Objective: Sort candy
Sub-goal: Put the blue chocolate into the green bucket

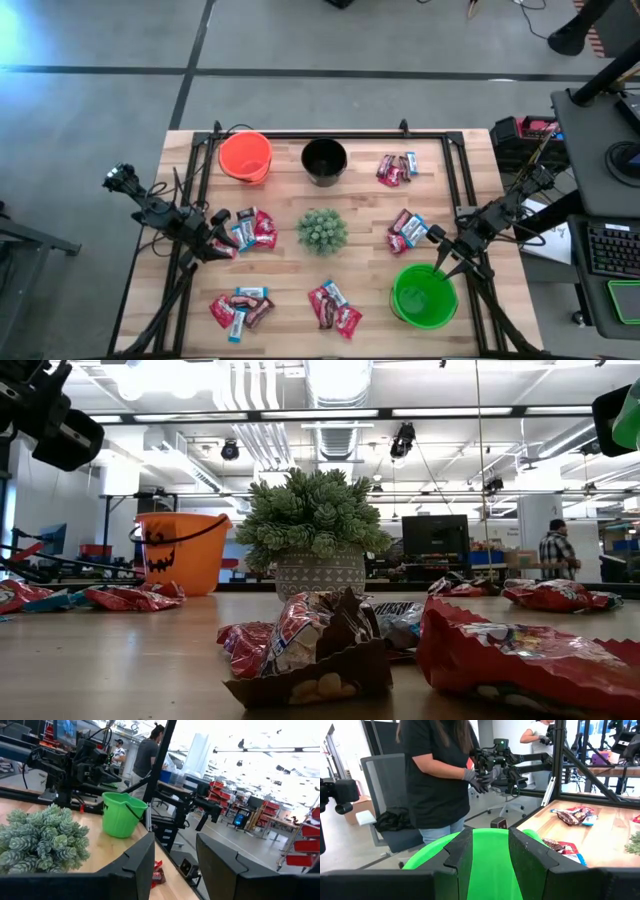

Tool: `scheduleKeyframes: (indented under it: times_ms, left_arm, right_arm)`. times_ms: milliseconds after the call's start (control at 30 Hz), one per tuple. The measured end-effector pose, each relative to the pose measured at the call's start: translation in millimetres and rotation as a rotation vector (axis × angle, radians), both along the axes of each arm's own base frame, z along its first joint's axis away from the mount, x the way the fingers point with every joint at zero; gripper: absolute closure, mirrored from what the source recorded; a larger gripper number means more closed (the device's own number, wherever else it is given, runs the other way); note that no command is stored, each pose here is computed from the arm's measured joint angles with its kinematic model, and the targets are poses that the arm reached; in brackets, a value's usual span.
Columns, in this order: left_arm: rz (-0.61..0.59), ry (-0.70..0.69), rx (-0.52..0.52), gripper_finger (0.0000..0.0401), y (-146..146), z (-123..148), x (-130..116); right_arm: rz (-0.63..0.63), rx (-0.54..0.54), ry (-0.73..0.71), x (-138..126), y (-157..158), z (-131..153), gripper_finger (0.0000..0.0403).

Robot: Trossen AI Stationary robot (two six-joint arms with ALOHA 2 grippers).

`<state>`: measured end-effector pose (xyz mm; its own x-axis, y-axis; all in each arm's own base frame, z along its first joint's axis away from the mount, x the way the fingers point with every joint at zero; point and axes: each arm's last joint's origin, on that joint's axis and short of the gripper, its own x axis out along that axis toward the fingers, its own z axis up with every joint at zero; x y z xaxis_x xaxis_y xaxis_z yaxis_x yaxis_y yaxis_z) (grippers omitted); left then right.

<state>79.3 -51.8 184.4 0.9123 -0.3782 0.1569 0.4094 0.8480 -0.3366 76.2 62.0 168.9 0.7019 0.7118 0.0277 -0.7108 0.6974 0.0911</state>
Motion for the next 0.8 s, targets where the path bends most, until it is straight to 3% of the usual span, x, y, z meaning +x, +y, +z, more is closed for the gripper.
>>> scheduleKeyframes:
  times_ms: [567,800]
  left_arm:
    - [0.109,0.036,-0.092,0.0274,0.7,1.3,4.6]
    - [0.128,0.015,-0.064,0.0274,0.9,2.5,4.9]
  right_arm:
    - [0.0,-0.001,-0.001,0.0,0.0,0.1,0.0287]
    - [0.0,0.0,-0.001,0.0,0.0,0.0,0.0287]
